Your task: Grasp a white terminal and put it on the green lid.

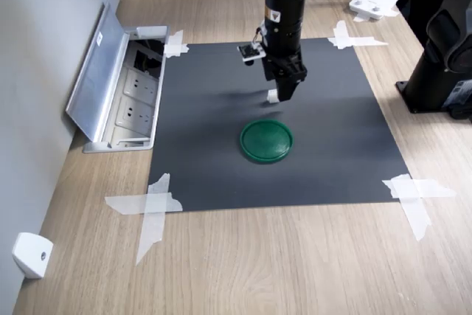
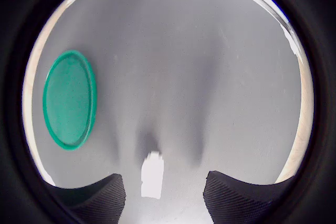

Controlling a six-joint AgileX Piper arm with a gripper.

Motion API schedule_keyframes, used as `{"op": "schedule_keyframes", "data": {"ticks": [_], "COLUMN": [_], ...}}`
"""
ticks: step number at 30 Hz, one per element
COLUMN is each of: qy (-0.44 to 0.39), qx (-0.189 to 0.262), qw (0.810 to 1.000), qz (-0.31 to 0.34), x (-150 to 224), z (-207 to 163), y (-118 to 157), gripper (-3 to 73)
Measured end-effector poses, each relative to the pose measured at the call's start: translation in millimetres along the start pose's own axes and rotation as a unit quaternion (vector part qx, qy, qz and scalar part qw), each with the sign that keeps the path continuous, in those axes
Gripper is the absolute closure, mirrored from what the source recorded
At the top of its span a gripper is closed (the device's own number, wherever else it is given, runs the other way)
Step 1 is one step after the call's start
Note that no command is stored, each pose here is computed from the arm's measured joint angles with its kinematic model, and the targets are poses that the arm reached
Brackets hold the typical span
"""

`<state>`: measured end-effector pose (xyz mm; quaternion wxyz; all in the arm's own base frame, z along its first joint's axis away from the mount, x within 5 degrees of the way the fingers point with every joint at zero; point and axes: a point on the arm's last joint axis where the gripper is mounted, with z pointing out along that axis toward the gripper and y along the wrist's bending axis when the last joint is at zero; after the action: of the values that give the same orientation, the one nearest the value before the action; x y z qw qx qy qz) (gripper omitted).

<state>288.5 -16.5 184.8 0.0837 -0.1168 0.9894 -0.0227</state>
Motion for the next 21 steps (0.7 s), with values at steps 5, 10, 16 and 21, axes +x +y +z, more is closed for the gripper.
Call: {"op": "schedule_keyframes", "data": {"ticks": [5,10,16,21], "qy": [0.002,0.013,0.012,0.012], "qx": [-0.018,-0.026,-0.025,-0.025], "qw": [1.0,1.0,1.0,1.0], "qz": [0.0,0.0,-0.002,-0.002], "x": [-2.1,-2.6,-3.2,-3.3], "z": [7.5,15.7,17.4,18.1], "y": [2.7,3.6,3.2,3.2], "gripper": [6.3,9.9,26.8,49.9]}}
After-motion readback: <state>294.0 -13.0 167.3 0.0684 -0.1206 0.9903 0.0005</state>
